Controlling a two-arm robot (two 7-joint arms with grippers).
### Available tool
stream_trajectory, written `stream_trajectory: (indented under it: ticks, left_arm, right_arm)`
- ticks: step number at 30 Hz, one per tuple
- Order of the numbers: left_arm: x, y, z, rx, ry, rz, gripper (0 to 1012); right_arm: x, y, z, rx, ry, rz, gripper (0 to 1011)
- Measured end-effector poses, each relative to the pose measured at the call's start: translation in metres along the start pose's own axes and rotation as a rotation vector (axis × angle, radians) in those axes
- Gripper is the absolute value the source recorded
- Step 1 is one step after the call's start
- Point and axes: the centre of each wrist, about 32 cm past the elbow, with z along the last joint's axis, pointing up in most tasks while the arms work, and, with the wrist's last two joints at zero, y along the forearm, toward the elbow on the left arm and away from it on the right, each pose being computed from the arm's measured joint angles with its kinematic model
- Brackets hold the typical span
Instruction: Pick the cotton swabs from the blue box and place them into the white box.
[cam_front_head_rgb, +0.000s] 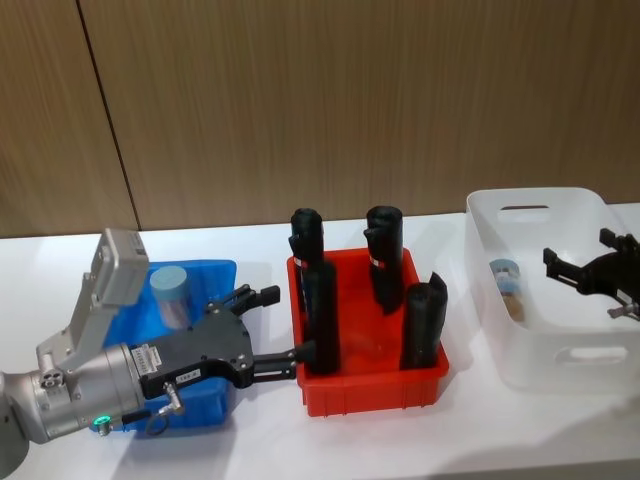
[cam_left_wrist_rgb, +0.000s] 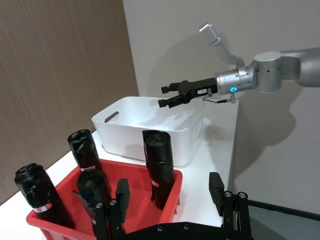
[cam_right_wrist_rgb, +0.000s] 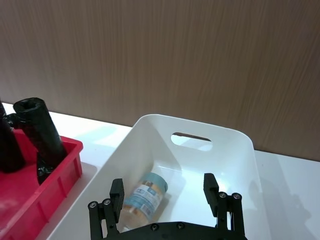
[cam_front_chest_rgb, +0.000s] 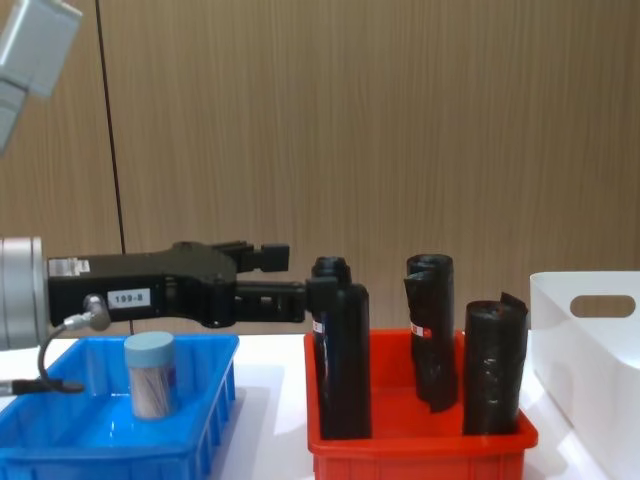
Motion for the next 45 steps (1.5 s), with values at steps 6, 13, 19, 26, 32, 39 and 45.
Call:
stream_trajectory:
  ticks: [6, 13, 19, 26, 32, 39, 45]
  left_arm:
    - [-0.0072, -0.0058, -0.0009, 0.008, -0.011, 0.052, 1004]
    - [-0.0167, -0.0127, -0.0022, 0.016, -0.025, 0.118, 1004]
    - [-0.0250, -0.0189, -0.0031, 0.021, -0.038, 0.178, 1004]
    - [-0.0347, -0.0253, -0.0040, 0.024, -0.053, 0.243, 1004]
    - [-0.0430, -0.0308, -0.0044, 0.025, -0.067, 0.302, 1004]
    - [-0.0530, -0.0370, -0.0051, 0.024, -0.082, 0.367, 1004]
    - [-0.0616, -0.0421, -0.0052, 0.021, -0.095, 0.427, 1004]
  right_arm:
    - [-0.016, -0.005, -0.002, 0.015, -0.004, 0.012, 1001]
    - [-0.040, -0.015, -0.004, 0.042, -0.004, 0.028, 1001]
    - [-0.061, -0.025, -0.005, 0.067, -0.001, 0.040, 1002]
    - [-0.085, -0.038, -0.005, 0.095, 0.009, 0.053, 1002]
    - [-0.105, -0.051, -0.003, 0.124, 0.020, 0.060, 1002]
    - [-0.126, -0.066, 0.000, 0.154, 0.039, 0.066, 1002]
    - [-0.140, -0.078, 0.004, 0.177, 0.054, 0.068, 1002]
